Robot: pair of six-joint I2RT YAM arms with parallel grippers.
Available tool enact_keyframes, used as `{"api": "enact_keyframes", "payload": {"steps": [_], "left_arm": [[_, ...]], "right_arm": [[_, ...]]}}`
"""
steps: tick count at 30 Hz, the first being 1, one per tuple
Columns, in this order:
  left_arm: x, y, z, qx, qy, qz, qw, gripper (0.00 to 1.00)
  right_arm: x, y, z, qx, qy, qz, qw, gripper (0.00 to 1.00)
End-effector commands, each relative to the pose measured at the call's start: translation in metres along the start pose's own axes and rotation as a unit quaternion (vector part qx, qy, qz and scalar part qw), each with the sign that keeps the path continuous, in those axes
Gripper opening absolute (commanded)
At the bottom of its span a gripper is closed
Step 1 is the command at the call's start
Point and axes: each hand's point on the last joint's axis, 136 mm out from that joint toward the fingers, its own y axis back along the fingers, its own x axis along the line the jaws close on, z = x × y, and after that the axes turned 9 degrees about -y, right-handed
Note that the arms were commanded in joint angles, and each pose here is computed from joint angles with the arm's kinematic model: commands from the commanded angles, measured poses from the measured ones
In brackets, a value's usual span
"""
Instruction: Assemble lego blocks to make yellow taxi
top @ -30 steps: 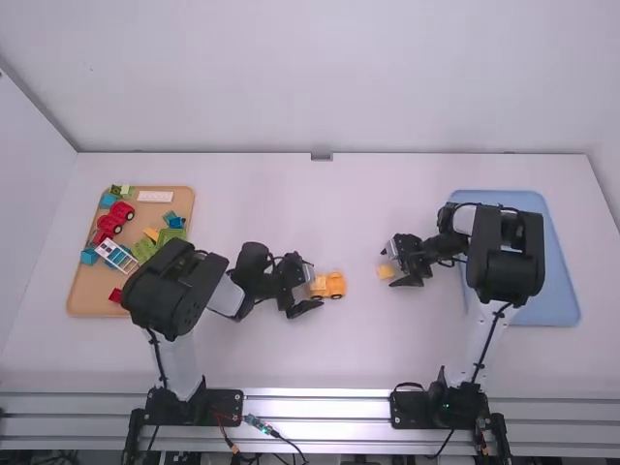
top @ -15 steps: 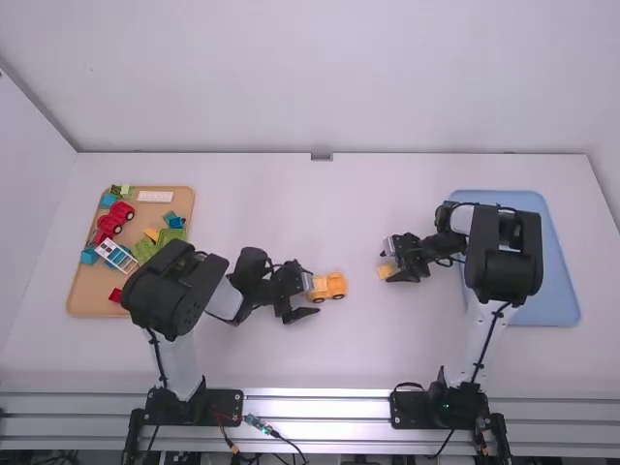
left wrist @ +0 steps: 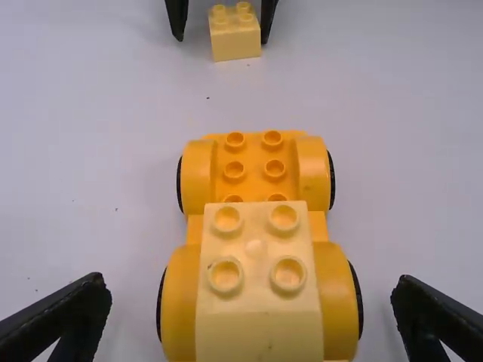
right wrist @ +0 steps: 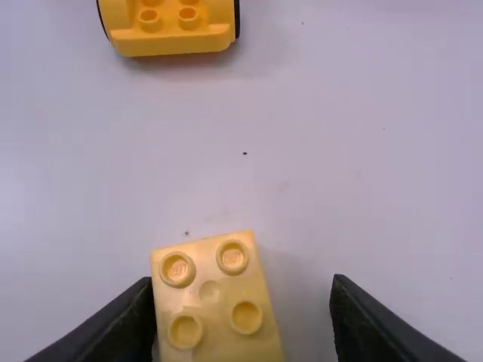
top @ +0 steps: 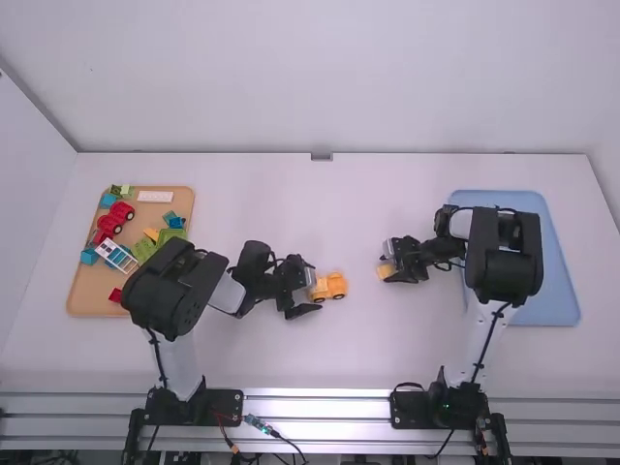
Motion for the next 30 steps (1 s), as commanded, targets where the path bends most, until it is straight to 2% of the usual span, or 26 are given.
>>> {"api": "enact_keyframes", "payload": {"steps": [1,17,24,30], "left_arm": [[0.002,-0.003,0.007,-0.014,-0.010,-0.008,1.000,0.99],[0.002,-0.003,0.005,-0.009,-0.003,-0.012,1.000,0.99],[0.003,-0.004,0.005,-0.006,0.002,-0.015,1.000,0.99],[0.003,-0.003,0.006,-0.010,-0.005,-0.010,1.000,0.99]], "right_arm": [[0.007,-0.007,-0.008,0.005,-0.024,0.009,1.000,0.56],[0.011,0.005,0.007,-0.005,-0.004,0.036,0.999,0.54],[0.012,-0.001,0.001,-0.003,-0.007,0.028,1.000,0.51],[0.010,-0.001,0.000,-0.001,-0.018,0.024,1.000,0.43]]}}
